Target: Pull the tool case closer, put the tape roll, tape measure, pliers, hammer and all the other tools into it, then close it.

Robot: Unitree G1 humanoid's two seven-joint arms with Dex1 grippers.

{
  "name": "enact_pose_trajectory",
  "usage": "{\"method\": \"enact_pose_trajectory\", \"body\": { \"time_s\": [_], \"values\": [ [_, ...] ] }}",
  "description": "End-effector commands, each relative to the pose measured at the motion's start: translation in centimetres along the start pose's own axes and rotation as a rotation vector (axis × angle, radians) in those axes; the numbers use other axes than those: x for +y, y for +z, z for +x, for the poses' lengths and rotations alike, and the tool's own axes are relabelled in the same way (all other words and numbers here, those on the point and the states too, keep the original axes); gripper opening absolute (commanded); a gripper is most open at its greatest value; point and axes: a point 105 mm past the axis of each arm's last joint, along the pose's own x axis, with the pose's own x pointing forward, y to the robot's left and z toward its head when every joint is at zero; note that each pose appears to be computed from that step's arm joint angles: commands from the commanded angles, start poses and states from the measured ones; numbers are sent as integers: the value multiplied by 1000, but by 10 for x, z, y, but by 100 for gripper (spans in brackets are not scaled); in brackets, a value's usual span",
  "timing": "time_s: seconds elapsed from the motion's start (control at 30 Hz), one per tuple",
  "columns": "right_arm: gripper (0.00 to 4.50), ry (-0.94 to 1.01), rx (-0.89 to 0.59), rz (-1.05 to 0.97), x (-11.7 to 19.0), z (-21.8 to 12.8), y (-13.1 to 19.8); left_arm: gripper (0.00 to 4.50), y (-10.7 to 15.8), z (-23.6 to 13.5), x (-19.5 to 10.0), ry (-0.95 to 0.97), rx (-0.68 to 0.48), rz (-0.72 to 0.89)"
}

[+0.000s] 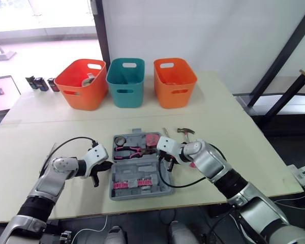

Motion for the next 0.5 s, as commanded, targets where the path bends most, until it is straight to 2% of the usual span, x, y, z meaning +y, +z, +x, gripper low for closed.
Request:
{"method": "enact_pose_trajectory", "body": {
  "time_s": [0.03,0.33,0.5],
  "values": [
    [0,2,13,-19,0,0,-1,3,-6,-4,4,12,25,-10],
    [0,-37,30,16,-17,-18,-19,3,-5,-14,18,55,15,-8],
    [0,-75,-66,17,-29,-49,-21,3,3,-44,33,122,-45,-28]
  ]
}}
